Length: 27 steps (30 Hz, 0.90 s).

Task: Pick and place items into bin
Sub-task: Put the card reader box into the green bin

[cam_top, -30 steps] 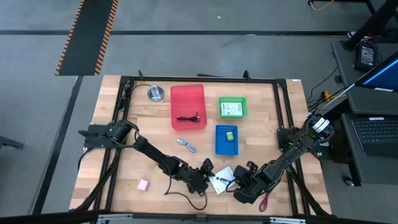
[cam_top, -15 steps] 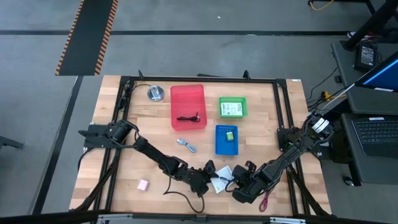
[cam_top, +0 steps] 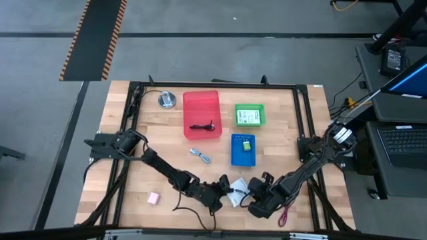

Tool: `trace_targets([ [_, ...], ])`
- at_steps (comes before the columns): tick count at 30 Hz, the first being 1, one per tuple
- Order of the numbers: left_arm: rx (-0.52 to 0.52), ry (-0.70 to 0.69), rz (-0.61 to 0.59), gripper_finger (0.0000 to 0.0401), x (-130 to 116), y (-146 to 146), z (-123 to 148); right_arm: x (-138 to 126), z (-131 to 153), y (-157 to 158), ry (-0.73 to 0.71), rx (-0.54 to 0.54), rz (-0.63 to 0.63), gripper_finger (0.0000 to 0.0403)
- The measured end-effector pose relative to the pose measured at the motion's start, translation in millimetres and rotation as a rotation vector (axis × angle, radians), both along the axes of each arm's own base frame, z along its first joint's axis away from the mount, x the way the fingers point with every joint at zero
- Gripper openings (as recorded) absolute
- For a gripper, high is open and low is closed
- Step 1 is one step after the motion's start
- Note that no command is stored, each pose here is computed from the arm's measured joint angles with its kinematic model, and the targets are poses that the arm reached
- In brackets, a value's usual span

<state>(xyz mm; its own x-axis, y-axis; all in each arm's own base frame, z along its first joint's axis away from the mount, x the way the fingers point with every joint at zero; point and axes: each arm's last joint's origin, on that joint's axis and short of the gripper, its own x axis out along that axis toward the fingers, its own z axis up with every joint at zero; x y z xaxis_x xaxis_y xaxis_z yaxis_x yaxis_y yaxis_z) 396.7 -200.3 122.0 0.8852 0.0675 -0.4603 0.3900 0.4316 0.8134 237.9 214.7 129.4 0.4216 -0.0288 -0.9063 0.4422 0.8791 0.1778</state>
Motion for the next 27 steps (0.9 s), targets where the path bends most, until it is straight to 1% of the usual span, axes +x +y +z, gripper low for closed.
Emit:
trace_targets([
  [4,0.009,-0.018,0.012,0.0023,-4.2,-4.5,10.1,1.0,18.2,3.8,0.071,-0.118,0.038,0.0000],
  [6,0.009,-0.030,0.008,0.0023,-7.6,-7.5,19.4,2.7,35.1,8.9,0.059,-0.159,0.041,0.0000],
  [9,-0.009,-0.027,0.016,0.0023,-14.3,-10.1,33.9,-0.7,51.2,12.1,0.058,-0.265,0.049,0.0000],
  [12,-0.037,-0.006,0.041,0.0023,-21.5,-8.4,48.7,-1.1,65.9,20.3,-0.015,-0.316,0.056,0.0000],
  [15,-0.056,0.009,0.068,0.0023,-29.4,-5.6,63.3,-5.0,69.9,25.1,-0.063,-0.366,0.070,0.0000],
  [18,-0.095,-0.002,0.080,0.0023,-38.7,-1.0,76.7,-6.6,71.4,28.0,-0.093,-0.378,0.071,0.0000],
  [23,-0.149,-0.042,0.117,0.0022,-60.9,13.3,94.2,-5.9,71.7,28.5,-0.107,-0.385,0.074,0.0000],
  [27,-0.200,-0.087,0.131,0.0022,-75.6,23.6,106.3,-2.4,73.9,27.9,-0.159,-0.444,0.098,0.0000],
])
